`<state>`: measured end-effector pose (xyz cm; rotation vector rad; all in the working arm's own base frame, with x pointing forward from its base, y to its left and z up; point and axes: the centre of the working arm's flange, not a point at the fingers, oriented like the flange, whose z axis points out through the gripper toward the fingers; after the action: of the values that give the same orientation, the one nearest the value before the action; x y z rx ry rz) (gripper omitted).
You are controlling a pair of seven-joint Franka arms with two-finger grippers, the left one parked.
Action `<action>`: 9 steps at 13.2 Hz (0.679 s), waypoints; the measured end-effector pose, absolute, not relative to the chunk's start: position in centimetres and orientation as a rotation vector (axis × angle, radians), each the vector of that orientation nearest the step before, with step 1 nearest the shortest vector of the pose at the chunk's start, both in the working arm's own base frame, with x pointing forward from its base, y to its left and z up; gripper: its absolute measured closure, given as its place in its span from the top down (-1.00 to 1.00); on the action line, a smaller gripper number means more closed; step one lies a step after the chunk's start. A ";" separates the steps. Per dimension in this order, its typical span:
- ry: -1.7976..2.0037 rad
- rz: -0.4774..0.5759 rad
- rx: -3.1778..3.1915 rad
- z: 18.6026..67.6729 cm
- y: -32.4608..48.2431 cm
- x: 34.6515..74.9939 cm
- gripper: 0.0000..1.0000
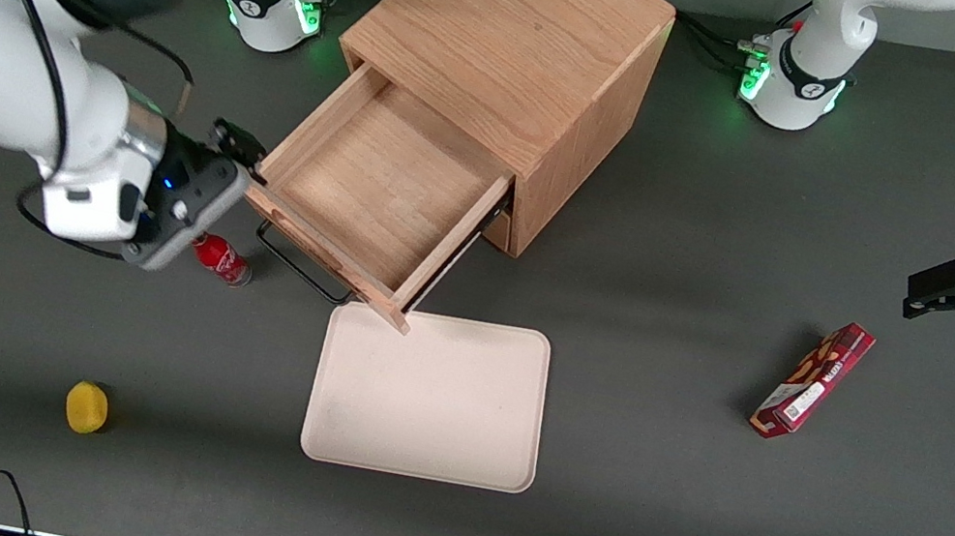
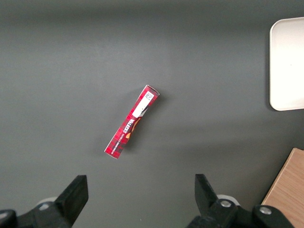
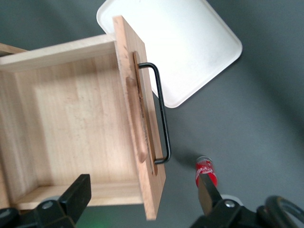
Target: Open upper drawer
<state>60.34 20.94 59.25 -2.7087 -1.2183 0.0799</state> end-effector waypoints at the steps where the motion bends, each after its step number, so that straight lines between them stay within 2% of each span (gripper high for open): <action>1: -1.176 0.048 -2.738 61.0 21.1 59.6 1.00; 3: -1.031 0.019 -2.806 64.0 22.7 57.3 1.00; 6: -0.597 0.000 -2.956 68.1 23.7 53.8 1.00; 9: -0.186 0.005 -3.045 69.7 21.4 53.0 1.00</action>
<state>52.99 21.38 69.74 -3.0455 -0.1862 0.0045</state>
